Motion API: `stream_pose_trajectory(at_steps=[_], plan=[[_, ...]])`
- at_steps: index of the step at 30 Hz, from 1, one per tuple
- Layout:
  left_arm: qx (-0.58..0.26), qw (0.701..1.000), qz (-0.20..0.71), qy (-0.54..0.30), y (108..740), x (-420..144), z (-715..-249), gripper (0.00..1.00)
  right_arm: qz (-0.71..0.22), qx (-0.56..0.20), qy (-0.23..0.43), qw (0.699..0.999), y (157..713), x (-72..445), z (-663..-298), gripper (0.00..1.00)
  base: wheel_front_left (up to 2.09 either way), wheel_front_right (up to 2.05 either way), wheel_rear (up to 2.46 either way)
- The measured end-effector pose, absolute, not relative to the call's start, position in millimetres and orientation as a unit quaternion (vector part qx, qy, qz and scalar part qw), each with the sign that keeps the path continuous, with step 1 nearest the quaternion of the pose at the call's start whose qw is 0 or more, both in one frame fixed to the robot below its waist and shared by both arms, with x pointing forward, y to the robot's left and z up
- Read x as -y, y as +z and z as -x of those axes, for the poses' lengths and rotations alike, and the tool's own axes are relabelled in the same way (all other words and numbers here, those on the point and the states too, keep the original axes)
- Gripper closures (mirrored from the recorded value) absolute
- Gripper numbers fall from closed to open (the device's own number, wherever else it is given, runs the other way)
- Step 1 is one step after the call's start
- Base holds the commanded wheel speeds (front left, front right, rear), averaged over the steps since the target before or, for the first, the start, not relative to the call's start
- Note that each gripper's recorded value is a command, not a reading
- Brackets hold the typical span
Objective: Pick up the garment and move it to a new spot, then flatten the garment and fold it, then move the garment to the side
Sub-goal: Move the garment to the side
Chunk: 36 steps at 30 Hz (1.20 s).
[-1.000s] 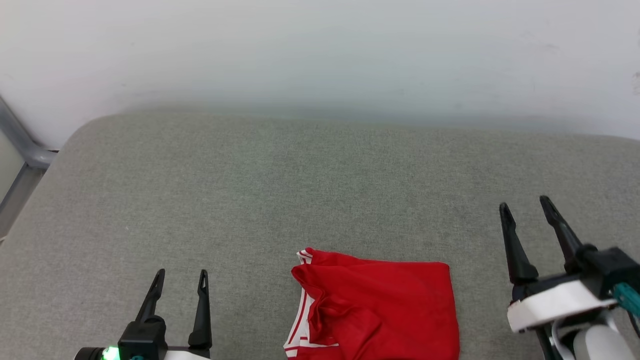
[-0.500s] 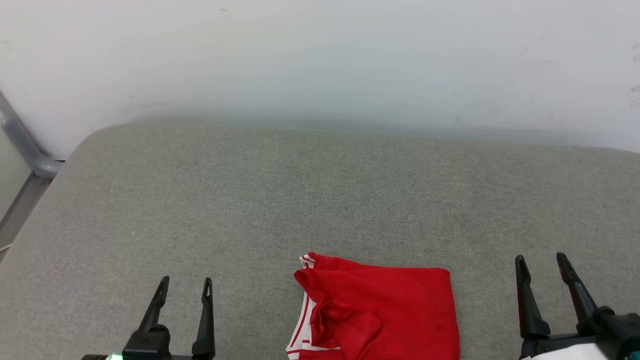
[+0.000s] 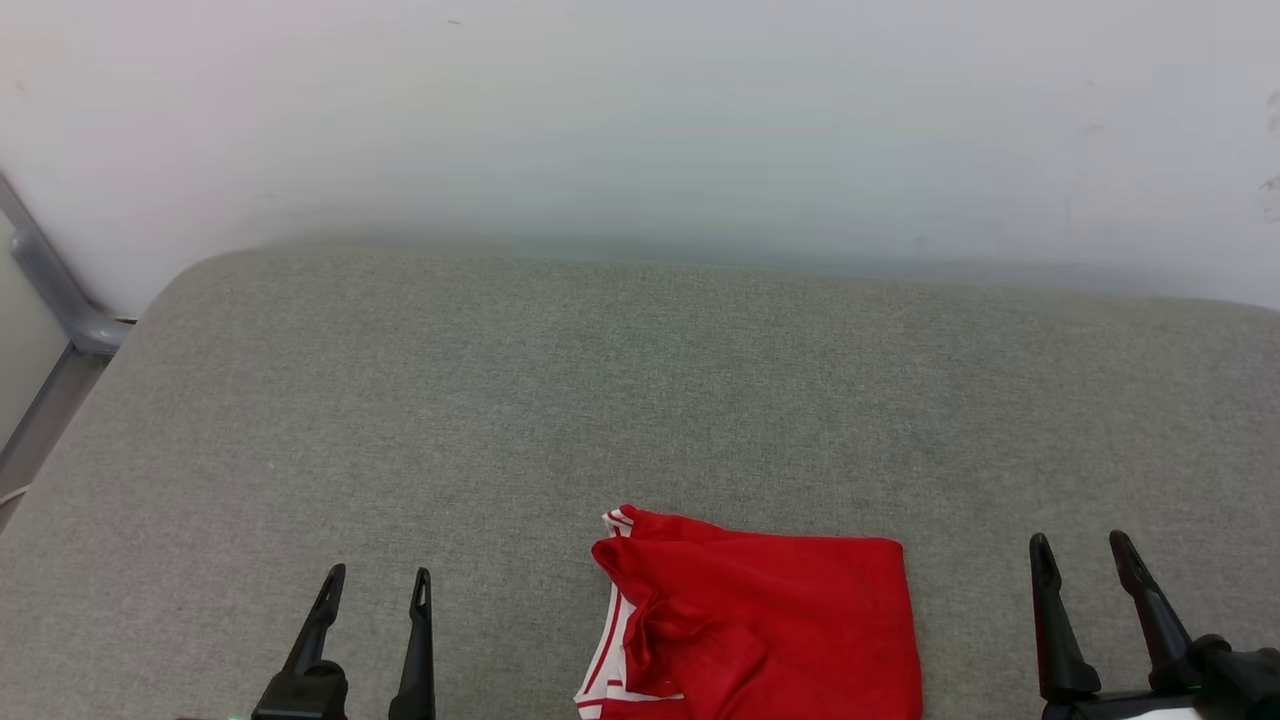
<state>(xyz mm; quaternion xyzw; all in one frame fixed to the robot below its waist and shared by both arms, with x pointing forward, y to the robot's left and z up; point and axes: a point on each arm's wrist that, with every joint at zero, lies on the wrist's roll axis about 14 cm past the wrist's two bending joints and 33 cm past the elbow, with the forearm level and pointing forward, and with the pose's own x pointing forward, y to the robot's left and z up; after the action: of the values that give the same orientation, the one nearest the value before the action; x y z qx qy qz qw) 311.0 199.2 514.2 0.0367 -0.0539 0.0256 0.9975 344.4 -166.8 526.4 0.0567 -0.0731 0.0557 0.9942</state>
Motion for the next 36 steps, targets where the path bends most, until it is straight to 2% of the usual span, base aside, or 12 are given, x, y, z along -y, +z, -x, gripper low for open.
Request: stream_pose_trajectory(at_steps=[8,13,16,20,24,29,36], plan=[[0.053,0.998,-0.036,0.028,513.8,-199.1,-310.8,0.0,-0.041,0.086,0.059,0.994,534.8,165.4,-352.4,0.0,0.0,0.0,0.0],[0.049,0.998,-0.035,0.027,511.3,-198.7,-312.0,0.0,-0.018,0.115,0.078,0.99,570.7,162.6,-380.1,0.0,0.0,0.0,0.0],[0.047,0.998,-0.034,0.027,510.2,-199.0,-313.4,0.0,-0.012,0.104,0.101,0.989,585.7,158.4,-398.1,0.0,0.0,0.0,0.0],[0.046,0.998,-0.034,0.028,510.2,-199.4,-316.0,0.0,-0.008,0.038,0.148,0.988,584.7,143.9,-413.9,0.0,0.0,0.0,0.0],[0.043,0.998,-0.033,0.029,508.7,-200.1,-318.3,0.0,0.004,-0.072,0.195,0.978,557.6,129.5,-418.3,0.0,0.0,0.0,0.0],[0.041,0.998,-0.033,0.033,507.6,-202.4,-322.5,0.0,0.026,-0.206,0.229,0.951,509.0,122.8,-408.7,0.0,0.0,0.0,0.0],[0.035,0.998,-0.03,0.039,504.6,-205.0,-328.7,0.0,0.026,-0.326,0.255,0.91,456.5,115.5,-390.4,0.0,0.0,0.0,0.0]])
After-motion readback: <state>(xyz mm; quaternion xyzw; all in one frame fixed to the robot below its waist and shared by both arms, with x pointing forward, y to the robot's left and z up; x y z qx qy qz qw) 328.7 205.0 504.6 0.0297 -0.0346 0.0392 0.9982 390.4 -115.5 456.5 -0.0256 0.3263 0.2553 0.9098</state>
